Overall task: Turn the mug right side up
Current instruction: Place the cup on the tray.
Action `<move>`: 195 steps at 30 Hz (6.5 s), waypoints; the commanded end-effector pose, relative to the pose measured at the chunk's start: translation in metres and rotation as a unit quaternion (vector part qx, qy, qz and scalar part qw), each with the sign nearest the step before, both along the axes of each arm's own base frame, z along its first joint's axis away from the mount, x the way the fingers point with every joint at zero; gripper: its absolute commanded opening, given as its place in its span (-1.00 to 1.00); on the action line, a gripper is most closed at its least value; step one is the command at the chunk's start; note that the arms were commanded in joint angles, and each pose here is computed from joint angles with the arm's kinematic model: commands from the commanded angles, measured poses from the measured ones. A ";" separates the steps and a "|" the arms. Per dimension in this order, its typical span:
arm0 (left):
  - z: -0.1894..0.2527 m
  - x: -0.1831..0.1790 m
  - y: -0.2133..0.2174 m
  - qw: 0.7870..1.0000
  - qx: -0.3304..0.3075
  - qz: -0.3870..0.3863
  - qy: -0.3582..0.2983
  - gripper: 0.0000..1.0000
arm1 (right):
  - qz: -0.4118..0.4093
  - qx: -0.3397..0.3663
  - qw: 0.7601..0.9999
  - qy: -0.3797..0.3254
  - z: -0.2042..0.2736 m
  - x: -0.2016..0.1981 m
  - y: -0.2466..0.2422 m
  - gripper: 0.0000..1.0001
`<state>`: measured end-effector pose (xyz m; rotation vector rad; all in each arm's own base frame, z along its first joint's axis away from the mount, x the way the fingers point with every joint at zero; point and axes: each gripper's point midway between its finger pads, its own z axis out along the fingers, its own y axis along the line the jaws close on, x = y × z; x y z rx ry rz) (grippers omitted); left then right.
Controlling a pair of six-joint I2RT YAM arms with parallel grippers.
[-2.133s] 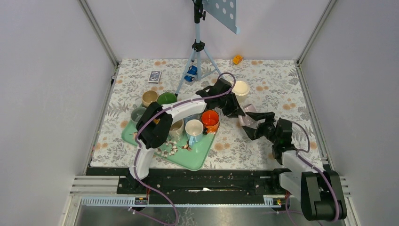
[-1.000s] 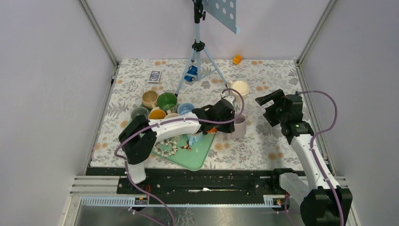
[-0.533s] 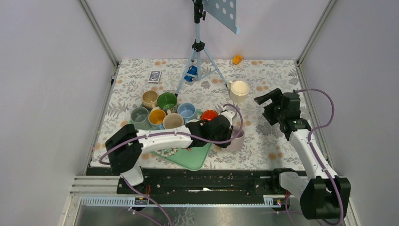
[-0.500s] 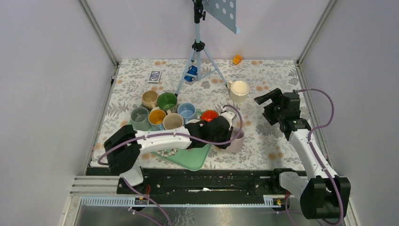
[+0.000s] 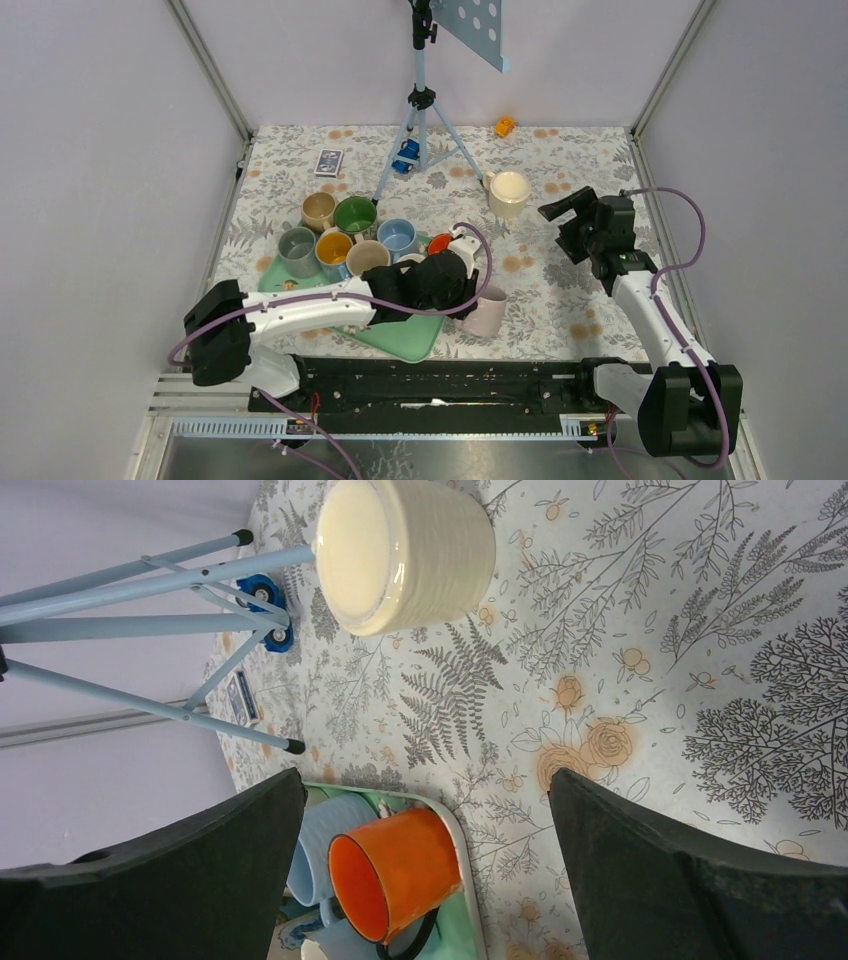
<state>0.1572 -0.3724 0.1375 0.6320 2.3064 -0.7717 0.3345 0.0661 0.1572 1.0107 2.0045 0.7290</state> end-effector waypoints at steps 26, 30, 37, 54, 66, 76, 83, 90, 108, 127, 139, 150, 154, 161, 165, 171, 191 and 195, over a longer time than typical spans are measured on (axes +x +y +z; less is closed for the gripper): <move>0.046 -0.025 0.071 0.995 -0.046 0.083 0.001 -1.00 | 0.030 0.013 0.999 -0.010 -0.010 -0.004 0.010 0.99; 0.041 -0.027 0.081 0.994 -0.036 0.101 0.003 -1.00 | 0.033 0.013 0.999 -0.010 -0.010 -0.005 0.011 0.99; 0.029 -0.030 0.100 0.991 -0.013 0.129 0.007 -1.00 | 0.033 0.015 0.999 -0.012 -0.009 -0.005 0.011 0.99; -0.014 -0.058 0.131 0.985 0.059 0.157 0.031 -1.00 | 0.043 0.027 0.999 -0.017 -0.015 -0.004 0.016 0.99; -0.047 -0.084 0.137 0.985 0.091 0.137 0.054 -1.00 | 0.051 0.028 0.998 -0.012 -0.020 -0.007 0.020 0.99; -0.057 -0.086 0.151 0.978 0.125 0.156 0.054 -1.00 | 0.055 0.030 0.998 -0.009 -0.025 -0.009 0.023 0.99; -0.054 -0.079 0.163 0.972 0.135 0.190 0.041 -1.00 | 0.057 0.032 0.998 -0.008 -0.026 -0.010 0.025 0.99; -0.052 -0.080 0.157 0.975 0.135 0.174 0.040 -1.00 | 0.059 0.033 0.998 -0.009 -0.026 -0.010 0.026 0.99; -0.037 -0.096 0.120 0.988 0.078 0.110 0.075 -0.18 | 0.064 0.032 0.997 -0.007 -0.028 -0.014 0.028 0.99; -0.055 -0.103 0.149 0.975 0.139 0.139 0.102 -0.17 | 0.072 0.034 0.997 -0.012 -0.024 -0.015 0.031 0.99; -0.058 -0.091 0.182 0.952 0.210 0.204 0.085 0.00 | 0.078 0.039 0.996 -0.013 -0.027 -0.012 0.034 0.99; -0.056 -0.064 0.204 0.935 0.218 0.267 0.079 0.00 | 0.086 0.048 0.995 -0.013 -0.031 -0.009 0.038 0.99; -0.057 -0.052 0.206 0.931 0.220 0.281 0.074 -0.01 | 0.088 0.046 0.995 -0.013 -0.031 -0.008 0.038 0.99; -0.060 -0.034 0.208 0.928 0.209 0.300 0.075 -0.02 | 0.091 0.045 0.995 -0.013 -0.032 -0.008 0.038 0.99; -0.060 -0.031 0.211 0.927 0.204 0.305 0.075 -0.02 | 0.093 0.043 0.995 -0.014 -0.032 -0.008 0.038 0.99; -0.050 -0.036 0.197 0.944 0.180 0.263 0.087 -0.02 | 0.101 0.023 0.995 -0.016 -0.030 -0.006 0.037 0.99; 0.047 -0.021 0.162 0.983 0.083 0.160 0.027 0.42 | 0.165 -0.175 0.970 0.023 -0.012 0.070 0.027 0.99; 0.062 0.000 0.156 0.985 0.051 0.163 0.012 0.61 | 0.184 -0.230 0.955 0.020 -0.007 0.107 0.022 0.99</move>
